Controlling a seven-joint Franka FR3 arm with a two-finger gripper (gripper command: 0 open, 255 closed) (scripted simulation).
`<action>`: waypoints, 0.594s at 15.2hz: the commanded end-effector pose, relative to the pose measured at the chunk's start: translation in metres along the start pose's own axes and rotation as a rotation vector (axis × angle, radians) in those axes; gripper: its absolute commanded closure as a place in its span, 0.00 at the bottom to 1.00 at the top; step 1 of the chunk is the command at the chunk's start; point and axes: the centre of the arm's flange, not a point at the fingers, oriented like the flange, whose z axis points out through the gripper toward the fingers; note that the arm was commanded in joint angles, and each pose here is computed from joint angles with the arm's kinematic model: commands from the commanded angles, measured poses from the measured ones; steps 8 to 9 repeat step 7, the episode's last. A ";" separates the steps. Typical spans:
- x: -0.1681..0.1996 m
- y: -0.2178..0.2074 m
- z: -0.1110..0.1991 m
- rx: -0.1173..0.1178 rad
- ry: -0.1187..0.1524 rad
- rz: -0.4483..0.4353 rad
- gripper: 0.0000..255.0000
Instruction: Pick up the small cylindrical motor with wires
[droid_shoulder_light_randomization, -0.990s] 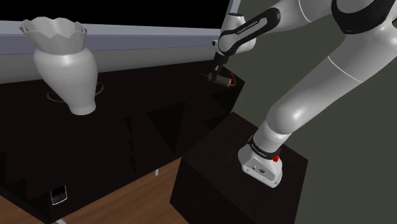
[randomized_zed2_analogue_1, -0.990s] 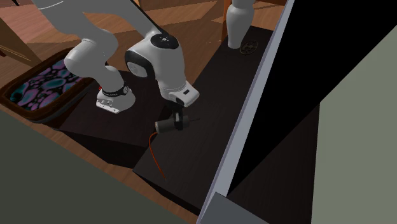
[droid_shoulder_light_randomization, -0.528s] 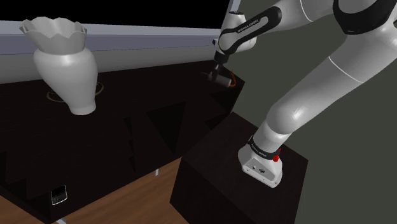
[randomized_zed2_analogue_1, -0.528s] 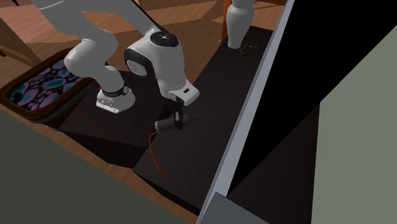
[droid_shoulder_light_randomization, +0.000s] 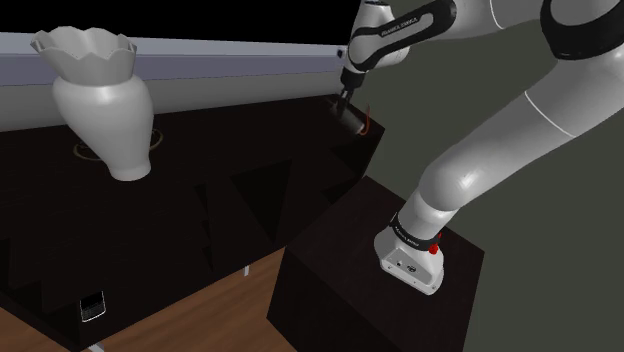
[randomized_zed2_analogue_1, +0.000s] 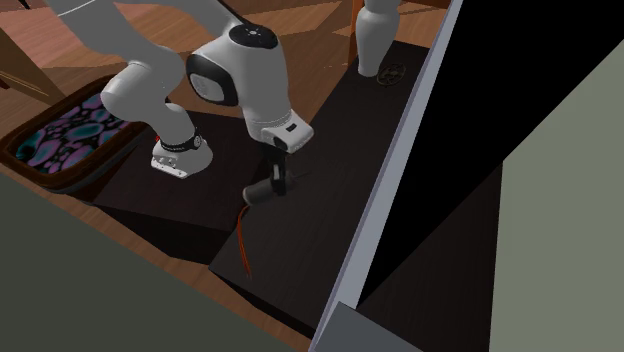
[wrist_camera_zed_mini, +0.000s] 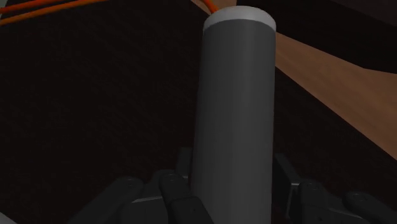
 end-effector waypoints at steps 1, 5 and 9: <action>0.000 0.001 -0.012 0.000 0.000 0.000 1.00; 0.001 0.003 -0.033 0.000 0.000 0.000 1.00; 0.001 0.003 -0.033 0.000 0.000 0.000 1.00</action>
